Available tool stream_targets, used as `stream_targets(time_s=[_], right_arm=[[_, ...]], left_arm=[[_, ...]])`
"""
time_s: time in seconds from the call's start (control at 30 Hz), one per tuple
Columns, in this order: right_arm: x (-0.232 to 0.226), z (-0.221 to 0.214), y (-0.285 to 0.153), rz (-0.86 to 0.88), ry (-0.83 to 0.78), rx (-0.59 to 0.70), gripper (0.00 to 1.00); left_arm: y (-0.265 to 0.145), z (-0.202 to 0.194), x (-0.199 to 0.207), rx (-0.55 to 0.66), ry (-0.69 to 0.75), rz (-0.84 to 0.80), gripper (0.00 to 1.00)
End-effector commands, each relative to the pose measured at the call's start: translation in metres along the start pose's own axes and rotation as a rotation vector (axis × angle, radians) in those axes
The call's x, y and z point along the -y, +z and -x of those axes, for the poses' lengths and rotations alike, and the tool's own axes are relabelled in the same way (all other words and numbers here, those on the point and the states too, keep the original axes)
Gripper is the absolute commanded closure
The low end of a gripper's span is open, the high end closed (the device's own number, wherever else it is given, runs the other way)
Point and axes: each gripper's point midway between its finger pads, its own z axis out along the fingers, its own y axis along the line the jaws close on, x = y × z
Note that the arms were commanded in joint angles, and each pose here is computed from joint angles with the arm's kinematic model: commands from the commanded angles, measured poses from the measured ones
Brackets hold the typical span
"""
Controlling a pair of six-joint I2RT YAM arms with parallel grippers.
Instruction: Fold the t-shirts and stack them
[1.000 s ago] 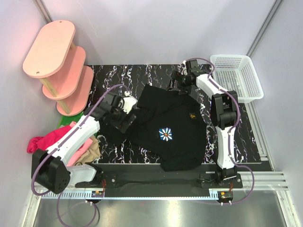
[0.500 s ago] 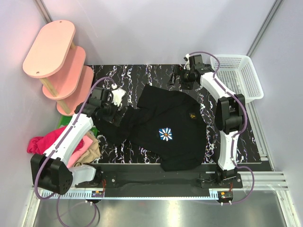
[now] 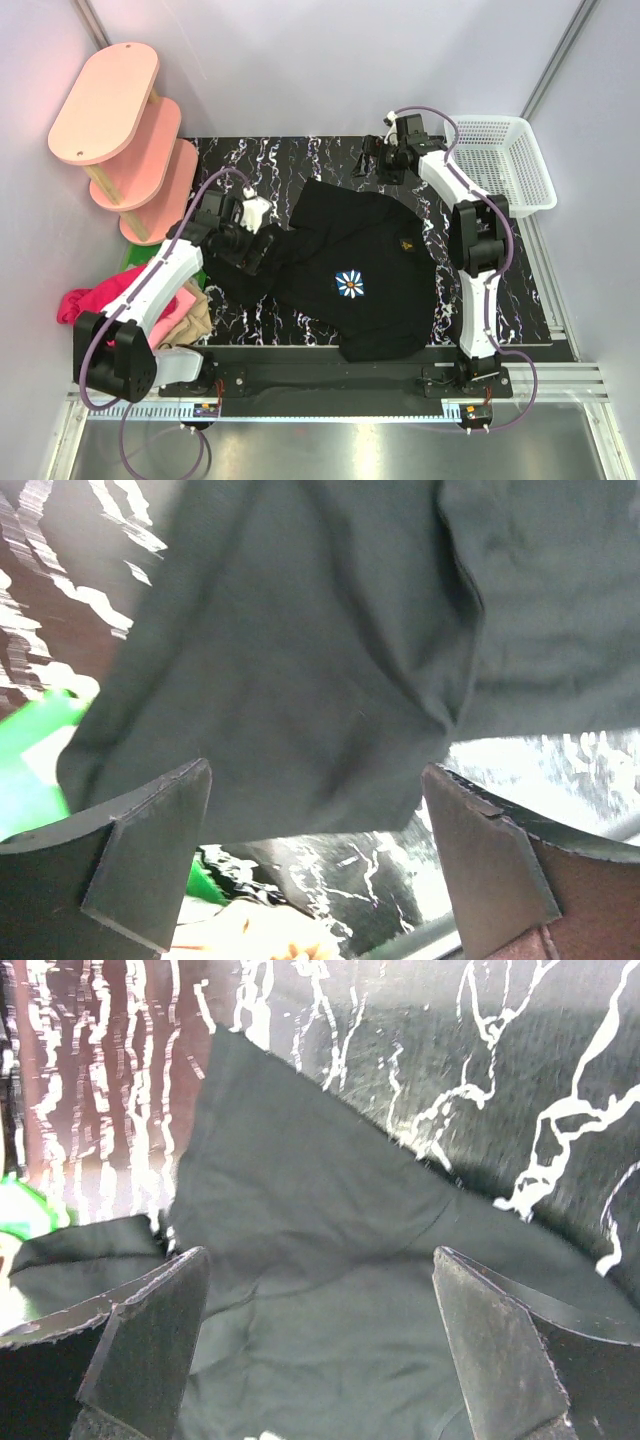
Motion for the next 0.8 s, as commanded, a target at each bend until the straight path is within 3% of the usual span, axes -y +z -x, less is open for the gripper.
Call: stream_targets(time_s=[0.0,0.23,0.37,0.6,0.77], right_arm=[[0.006,0.01,0.019,0.002,-0.068,0.019,0.0],[0.013,0.006,0.036,-0.001,-0.061,-0.006,0.0],[0.003,-0.022,0.042,0.001,-0.073,-0.059,0.0],[-0.022,-0.036,0.065,-0.074,-0.228,-0.049,0.0],[-0.025,-0.032,0.072,-0.077,-0.221,-0.069,0.0]], left_arm=[[0.011,-0.016,0.023,-0.025,0.082,-0.094,0.09],[0.024,-0.035,0.042,-0.123,0.15,-0.131,0.1],[0.03,-0.037,0.045,-0.162,0.19,-0.135,0.1],[0.047,-0.035,0.037,-0.214,0.189,-0.102,0.11],[0.06,-0.031,0.026,-0.223,0.192,-0.045,0.22]])
